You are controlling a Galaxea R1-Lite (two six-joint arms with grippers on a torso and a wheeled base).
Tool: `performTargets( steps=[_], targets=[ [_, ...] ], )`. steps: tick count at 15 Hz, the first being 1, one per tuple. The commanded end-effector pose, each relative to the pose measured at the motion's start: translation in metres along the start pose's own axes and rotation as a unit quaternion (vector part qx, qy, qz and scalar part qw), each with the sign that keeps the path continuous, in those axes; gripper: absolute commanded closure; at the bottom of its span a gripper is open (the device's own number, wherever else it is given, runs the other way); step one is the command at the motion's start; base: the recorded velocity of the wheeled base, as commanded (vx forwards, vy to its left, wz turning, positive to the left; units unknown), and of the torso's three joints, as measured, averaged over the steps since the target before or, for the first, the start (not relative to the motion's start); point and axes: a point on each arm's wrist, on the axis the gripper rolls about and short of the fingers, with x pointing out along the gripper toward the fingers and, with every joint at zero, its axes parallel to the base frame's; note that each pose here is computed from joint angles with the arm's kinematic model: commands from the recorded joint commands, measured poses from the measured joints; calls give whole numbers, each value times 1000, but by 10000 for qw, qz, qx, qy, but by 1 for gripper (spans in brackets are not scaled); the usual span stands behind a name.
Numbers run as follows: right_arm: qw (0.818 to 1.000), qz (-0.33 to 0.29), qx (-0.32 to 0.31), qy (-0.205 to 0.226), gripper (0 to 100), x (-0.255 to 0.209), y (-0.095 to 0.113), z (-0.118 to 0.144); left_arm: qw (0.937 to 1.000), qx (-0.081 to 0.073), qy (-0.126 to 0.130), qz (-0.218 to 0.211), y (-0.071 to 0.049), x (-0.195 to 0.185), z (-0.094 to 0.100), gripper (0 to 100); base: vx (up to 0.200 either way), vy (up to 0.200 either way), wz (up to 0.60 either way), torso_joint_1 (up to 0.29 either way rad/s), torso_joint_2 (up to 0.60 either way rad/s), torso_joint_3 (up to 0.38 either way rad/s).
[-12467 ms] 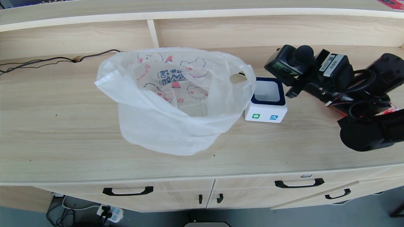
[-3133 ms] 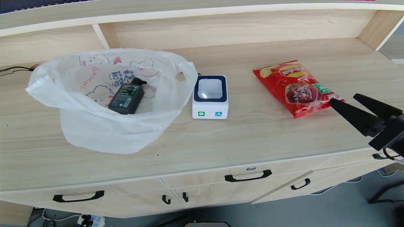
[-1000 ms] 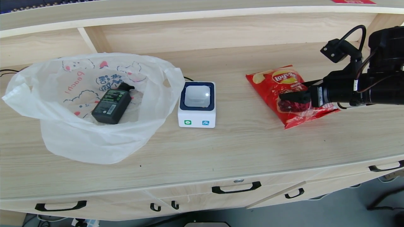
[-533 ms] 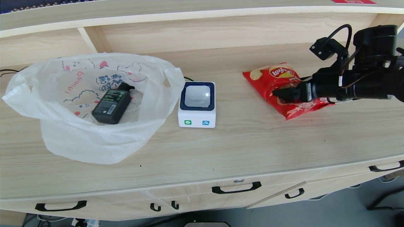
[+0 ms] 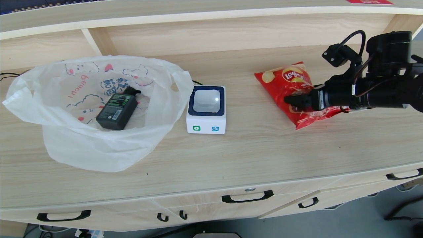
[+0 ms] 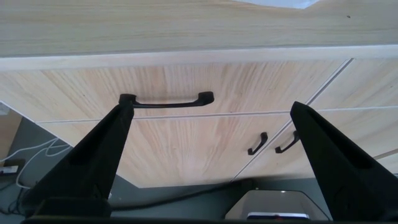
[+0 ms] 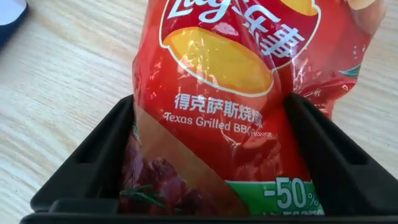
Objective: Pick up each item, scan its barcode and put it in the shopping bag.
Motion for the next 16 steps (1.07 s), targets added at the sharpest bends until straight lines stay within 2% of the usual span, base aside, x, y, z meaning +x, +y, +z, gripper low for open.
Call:
performTargets(
  steps=[1, 3, 8, 11, 14, 16],
  targets=[
    [10000, -5, 21, -74, 100, -3, 1, 1, 10000, -3, 5, 0, 0, 0, 0, 0, 0, 0, 0, 0, 0, 0],
    [9996, -63, 13, -277, 100, -2, 1, 2, 10000, -18, 5, 0, 0, 0, 0, 0, 0, 0, 0, 0, 0, 0],
    [9996, -70, 121, -253, 100, -13, 6, -2, 10000, -56, 12, 0, 0, 0, 0, 0, 0, 0, 0, 0, 0, 0],
    [9978, -172, 162, -626, 100, -38, 11, 13, 10000, -64, 12, 0, 0, 0, 0, 0, 0, 0, 0, 0, 0, 0],
    [9947, -154, 360, -949, 100, -75, 40, 8, 10000, -64, 12, 0, 0, 0, 0, 0, 0, 0, 0, 0, 0, 0],
    [9900, -290, 637, -1221, 100, -86, 52, 7, 10000, -56, 28, 0, 0, 0, 0, 0, 0, 0, 0, 0, 0, 0]
  ],
)
